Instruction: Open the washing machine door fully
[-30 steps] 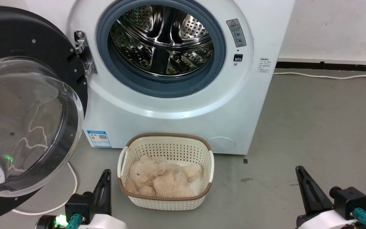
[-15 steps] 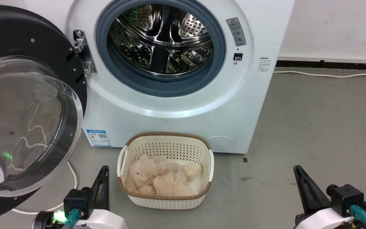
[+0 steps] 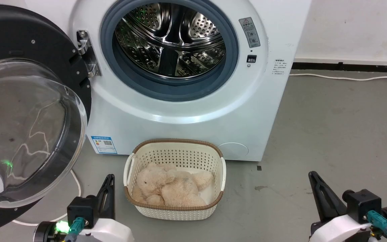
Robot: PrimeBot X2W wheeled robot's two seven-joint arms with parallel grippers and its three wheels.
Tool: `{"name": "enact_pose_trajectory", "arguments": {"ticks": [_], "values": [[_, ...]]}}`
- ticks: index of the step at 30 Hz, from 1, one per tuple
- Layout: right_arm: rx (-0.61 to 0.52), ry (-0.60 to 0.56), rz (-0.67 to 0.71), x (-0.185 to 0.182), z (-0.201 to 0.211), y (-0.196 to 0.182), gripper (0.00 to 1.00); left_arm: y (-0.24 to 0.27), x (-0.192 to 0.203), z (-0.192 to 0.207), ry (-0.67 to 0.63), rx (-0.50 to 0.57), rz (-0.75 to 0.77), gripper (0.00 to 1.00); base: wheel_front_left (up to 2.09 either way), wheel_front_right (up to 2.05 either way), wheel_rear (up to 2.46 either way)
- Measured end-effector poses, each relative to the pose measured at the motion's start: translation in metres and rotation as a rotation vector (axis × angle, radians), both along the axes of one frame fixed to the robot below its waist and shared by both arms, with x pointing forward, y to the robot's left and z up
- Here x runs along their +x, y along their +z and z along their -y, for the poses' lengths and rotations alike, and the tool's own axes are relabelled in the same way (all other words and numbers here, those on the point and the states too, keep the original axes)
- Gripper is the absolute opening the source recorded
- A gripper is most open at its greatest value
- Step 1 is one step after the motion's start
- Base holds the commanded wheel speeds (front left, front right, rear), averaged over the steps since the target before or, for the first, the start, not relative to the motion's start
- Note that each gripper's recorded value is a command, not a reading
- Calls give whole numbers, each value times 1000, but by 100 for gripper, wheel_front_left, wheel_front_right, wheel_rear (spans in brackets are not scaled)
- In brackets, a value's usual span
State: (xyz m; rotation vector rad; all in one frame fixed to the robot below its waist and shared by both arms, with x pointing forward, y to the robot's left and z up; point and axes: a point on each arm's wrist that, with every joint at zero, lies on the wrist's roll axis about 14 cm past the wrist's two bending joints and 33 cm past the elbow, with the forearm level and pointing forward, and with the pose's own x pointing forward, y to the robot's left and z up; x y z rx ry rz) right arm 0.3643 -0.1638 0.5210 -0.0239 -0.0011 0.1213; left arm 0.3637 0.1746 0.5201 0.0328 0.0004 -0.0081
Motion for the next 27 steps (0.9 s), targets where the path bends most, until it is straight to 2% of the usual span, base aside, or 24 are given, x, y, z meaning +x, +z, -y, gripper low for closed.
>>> {"name": "enact_pose_trajectory", "arguments": {"ticks": [27], "values": [[-22, 7, -19, 5, -3, 1, 0, 1, 6, -4, 13, 16, -18, 0, 0, 0, 0]]}}
